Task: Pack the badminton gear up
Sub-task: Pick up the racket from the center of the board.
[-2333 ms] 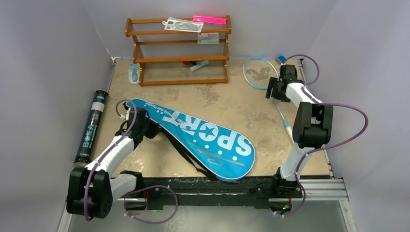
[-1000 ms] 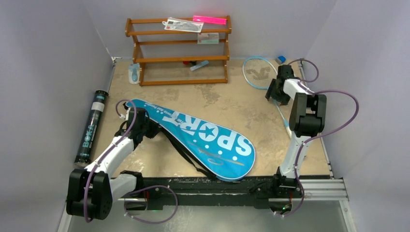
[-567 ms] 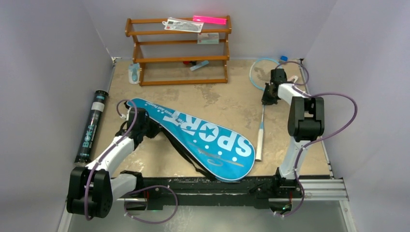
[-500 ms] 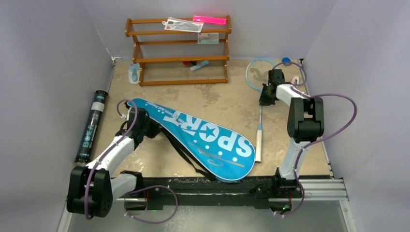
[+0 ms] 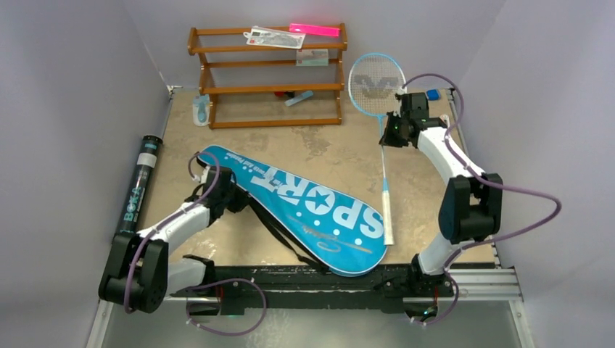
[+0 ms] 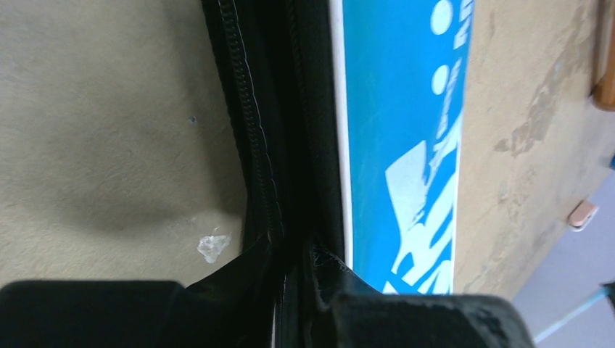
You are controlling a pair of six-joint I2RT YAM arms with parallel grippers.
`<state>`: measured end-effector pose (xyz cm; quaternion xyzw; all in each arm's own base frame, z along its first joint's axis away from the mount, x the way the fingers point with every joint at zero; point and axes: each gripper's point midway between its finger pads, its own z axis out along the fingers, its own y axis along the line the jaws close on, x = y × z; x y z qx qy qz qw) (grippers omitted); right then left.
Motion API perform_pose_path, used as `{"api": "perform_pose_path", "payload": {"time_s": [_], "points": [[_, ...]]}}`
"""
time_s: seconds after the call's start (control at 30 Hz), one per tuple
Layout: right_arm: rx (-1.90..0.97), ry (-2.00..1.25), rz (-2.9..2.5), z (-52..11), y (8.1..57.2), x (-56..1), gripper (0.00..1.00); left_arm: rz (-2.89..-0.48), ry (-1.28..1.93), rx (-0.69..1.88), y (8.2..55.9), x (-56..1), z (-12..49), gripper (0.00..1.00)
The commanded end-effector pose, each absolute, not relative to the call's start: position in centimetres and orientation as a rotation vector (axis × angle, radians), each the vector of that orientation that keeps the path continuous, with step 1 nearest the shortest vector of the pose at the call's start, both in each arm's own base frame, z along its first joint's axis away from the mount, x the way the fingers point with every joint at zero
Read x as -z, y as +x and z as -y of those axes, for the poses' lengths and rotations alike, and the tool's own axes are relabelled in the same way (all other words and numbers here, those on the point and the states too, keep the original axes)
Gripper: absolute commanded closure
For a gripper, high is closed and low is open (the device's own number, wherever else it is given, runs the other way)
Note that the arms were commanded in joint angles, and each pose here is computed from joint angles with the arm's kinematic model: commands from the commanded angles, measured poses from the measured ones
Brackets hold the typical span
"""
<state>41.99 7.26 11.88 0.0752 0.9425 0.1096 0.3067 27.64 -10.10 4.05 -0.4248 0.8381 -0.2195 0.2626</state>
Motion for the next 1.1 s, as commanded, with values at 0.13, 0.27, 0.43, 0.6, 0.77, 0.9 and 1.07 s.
{"api": "perform_pose_path", "payload": {"time_s": [0.13, 0.27, 0.43, 0.6, 0.77, 0.9, 1.07], "points": [[-0.564, 0.147, -2.331, -10.8, 39.7, -20.4, 1.0, -2.131, -1.041, 0.78, 30.1, -4.3, 15.1, 0.76], [-0.597, 0.105, -2.259, -11.1, 39.1, -25.0, 1.0, -2.207, -0.836, 0.738, 32.0, -5.5, 16.4, 0.6], [-0.829, 0.142, -2.126, -13.6, 37.2, -27.8, 1.0, -2.175, -0.704, 0.655, 31.3, -9.2, 14.9, 0.34], [-0.99, 0.128, -2.043, -15.6, 36.0, -29.7, 1.0, -2.211, -0.69, 0.456, 27.8, -12.6, 11.2, 0.25], [-1.114, 0.078, -1.946, -17.3, 34.7, -31.9, 1.0, -2.212, -0.228, 0.696, 25.8, -19.5, 15.1, 0.25], [-1.237, 0.059, -1.871, -18.6, 33.5, -33.1, 1.0, -1.971, 0.121, 1.057, 24.6, -27.3, 20.3, 0.24], [-1.329, 0.007, -1.81, -20.3, 32.1, -34.6, 1.0, -1.68, 0.336, 1.348, 23.6, -33.6, 25.3, 0.23]]}}
